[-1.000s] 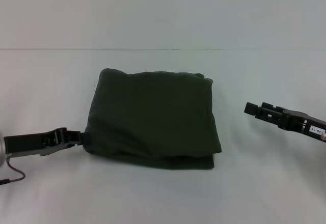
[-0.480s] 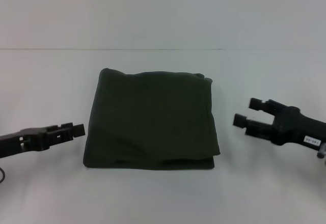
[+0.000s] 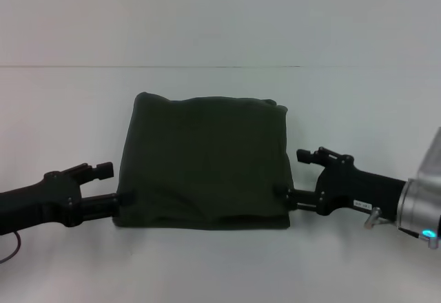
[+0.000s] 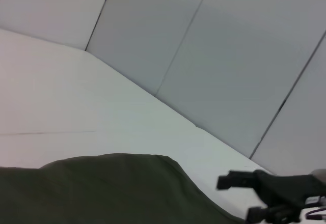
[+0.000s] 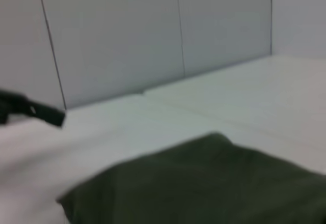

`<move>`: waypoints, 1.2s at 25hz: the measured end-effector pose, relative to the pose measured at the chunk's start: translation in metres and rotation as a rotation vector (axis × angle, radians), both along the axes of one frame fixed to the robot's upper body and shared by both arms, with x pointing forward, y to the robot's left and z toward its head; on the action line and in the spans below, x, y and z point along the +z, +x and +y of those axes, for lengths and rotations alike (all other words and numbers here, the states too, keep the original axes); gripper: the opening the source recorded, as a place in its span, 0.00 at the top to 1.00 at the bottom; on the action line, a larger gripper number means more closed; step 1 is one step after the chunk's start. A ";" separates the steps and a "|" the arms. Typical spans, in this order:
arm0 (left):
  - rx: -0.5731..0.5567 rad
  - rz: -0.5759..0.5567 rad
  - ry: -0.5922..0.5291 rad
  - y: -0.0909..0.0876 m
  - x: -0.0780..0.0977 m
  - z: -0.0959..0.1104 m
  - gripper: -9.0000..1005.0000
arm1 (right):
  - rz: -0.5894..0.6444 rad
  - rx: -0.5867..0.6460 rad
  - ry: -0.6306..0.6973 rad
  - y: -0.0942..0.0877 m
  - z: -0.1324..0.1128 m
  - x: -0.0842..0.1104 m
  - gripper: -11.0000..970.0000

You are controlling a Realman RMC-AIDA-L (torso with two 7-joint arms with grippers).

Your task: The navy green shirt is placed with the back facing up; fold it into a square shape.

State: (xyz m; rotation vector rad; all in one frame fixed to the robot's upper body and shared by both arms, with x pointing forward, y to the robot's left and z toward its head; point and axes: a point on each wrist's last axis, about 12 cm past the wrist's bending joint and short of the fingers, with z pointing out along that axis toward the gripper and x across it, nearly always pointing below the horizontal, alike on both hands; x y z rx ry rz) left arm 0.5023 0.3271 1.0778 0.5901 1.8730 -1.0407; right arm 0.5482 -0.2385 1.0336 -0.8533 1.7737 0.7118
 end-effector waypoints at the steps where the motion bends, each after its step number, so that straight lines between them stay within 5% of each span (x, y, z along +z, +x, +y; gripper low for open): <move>1: -0.002 -0.002 0.001 0.000 0.000 -0.001 0.18 | 0.003 -0.005 -0.029 0.000 0.001 -0.004 0.06; 5: -0.009 -0.014 0.008 -0.003 -0.003 -0.002 0.04 | 0.008 -0.014 -0.112 -0.001 0.001 -0.016 0.06; 14: -0.022 -0.063 0.036 -0.007 -0.006 -0.002 0.04 | -0.014 -0.011 -0.093 -0.013 -0.007 -0.019 0.06; 23: -0.050 -0.166 0.097 -0.021 -0.017 -0.003 0.04 | -0.163 0.060 -0.002 -0.062 -0.028 -0.019 0.06; 30: -0.071 -0.187 0.179 -0.038 -0.037 -0.008 0.05 | -0.139 0.016 0.011 -0.097 -0.041 -0.033 0.06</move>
